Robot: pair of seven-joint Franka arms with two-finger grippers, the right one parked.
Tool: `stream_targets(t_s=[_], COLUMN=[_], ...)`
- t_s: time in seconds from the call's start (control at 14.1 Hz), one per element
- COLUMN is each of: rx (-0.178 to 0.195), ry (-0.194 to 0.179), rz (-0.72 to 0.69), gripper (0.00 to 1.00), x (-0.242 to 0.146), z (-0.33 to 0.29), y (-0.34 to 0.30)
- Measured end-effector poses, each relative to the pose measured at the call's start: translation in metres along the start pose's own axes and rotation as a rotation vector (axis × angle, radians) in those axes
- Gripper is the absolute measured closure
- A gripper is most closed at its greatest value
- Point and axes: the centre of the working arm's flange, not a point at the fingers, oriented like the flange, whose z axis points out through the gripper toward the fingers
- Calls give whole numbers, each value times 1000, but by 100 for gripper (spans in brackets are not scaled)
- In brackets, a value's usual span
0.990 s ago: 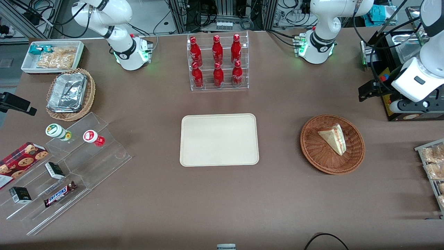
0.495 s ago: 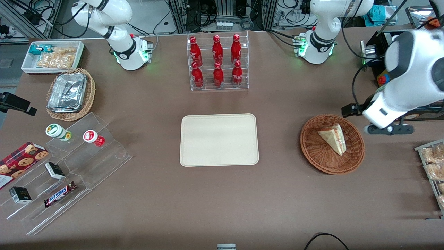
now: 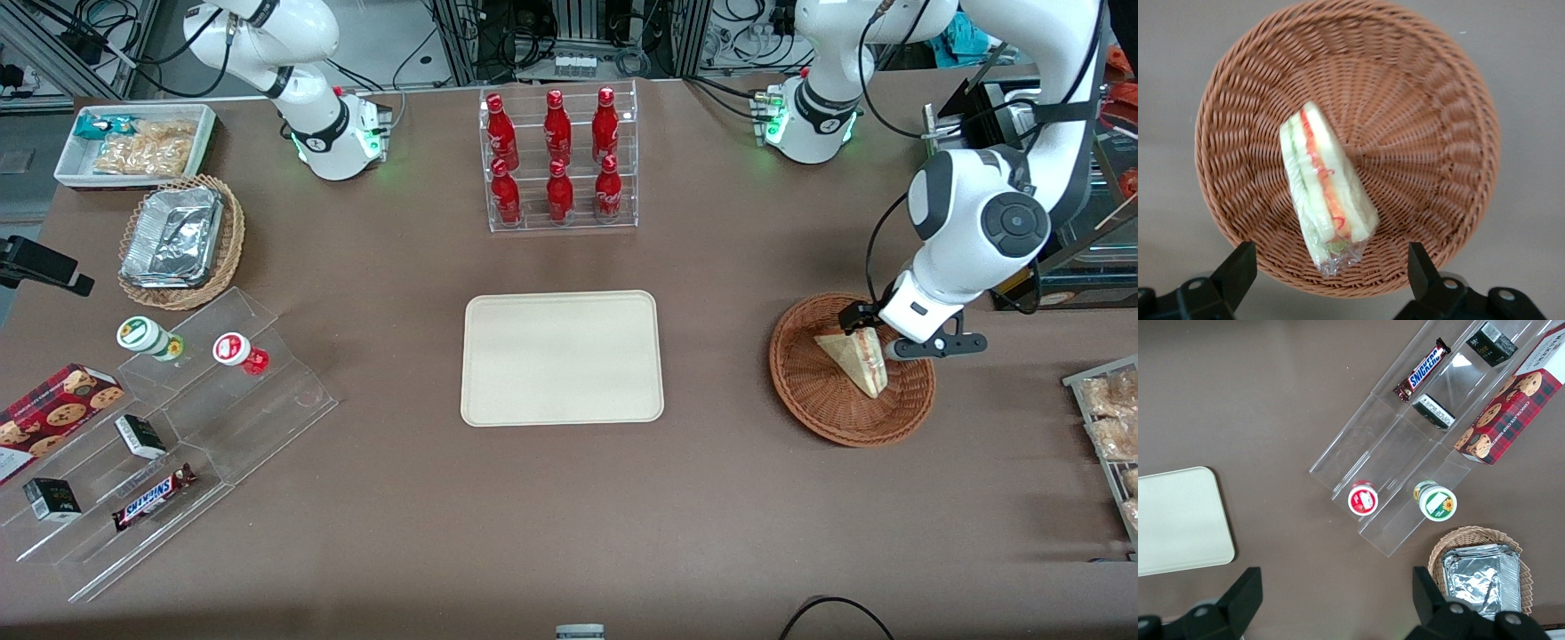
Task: Place sandwich from basket to tray
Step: 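Close the left gripper on the sandwich and lift it from the basket, then carry the held sandwich over to the cream tray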
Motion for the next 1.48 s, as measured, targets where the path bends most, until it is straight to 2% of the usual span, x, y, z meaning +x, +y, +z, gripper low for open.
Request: stream_targets(t_s=[0.14, 0.28, 0.35, 0.49, 0.78, 0.85, 1.06, 1.27, 1.41, 1.48], rx=[1, -17, -25, -26, -6, -2, 2, 12, 31, 46], ry=[-4, 32, 43, 38, 4, -2, -7, -22, -54, -81], rz=[-236, -498, -585, -653, -673, -674, -665, -567, -452, -374], gripper=[0, 0, 0, 0, 0, 7, 42, 69, 82, 83], x=[-3, 1, 3, 4, 2, 2, 2, 4, 5, 6], z=[6, 13, 20, 37, 60, 64, 66, 54, 27, 9], y=[0, 3, 6, 10, 10, 10, 10, 12, 26, 40])
